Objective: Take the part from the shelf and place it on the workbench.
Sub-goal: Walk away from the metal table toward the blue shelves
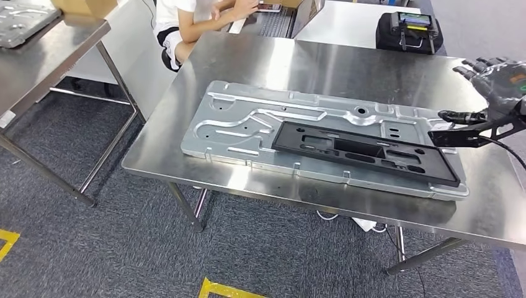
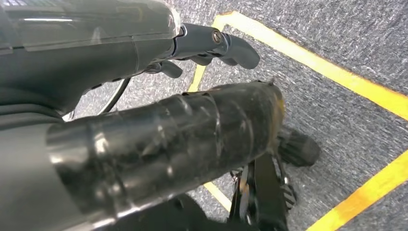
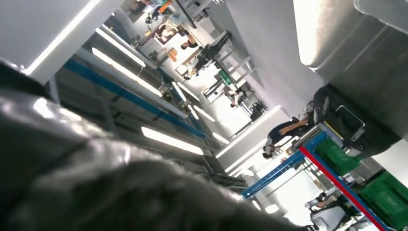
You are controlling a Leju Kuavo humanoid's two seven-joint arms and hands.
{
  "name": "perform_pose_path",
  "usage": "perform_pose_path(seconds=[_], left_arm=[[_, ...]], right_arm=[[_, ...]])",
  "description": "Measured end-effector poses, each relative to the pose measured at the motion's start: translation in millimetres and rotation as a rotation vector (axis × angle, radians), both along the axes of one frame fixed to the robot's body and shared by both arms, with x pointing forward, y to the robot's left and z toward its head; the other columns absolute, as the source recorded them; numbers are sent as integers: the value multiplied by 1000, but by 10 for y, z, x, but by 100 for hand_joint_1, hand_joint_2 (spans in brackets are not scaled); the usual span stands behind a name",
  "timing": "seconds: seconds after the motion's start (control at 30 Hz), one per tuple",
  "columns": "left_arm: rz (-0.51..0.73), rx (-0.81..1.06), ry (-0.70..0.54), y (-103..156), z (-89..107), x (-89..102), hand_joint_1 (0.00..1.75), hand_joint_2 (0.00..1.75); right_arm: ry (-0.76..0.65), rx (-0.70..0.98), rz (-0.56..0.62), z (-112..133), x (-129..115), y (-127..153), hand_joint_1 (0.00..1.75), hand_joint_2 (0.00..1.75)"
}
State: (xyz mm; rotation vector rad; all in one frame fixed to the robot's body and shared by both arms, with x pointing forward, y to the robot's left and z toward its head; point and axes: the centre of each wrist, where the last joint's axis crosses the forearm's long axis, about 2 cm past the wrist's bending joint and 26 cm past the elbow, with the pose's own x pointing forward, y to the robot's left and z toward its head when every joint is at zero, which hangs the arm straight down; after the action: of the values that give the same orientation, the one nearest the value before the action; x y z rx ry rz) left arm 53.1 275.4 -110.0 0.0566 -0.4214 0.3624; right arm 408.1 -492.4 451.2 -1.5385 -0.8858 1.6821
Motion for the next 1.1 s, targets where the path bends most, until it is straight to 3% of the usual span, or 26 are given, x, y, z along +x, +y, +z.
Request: perform_pose_path(seconds=[0.33, 1.1], left_arm=[[3, 1, 3, 11, 0, 0, 0, 0], [-8, 5, 10, 6, -5, -35, 0, 0]], right_arm=[[6, -87, -11, -22, 26, 52, 0, 0], [14, -102, -33, -117, -18, -11, 0, 0]])
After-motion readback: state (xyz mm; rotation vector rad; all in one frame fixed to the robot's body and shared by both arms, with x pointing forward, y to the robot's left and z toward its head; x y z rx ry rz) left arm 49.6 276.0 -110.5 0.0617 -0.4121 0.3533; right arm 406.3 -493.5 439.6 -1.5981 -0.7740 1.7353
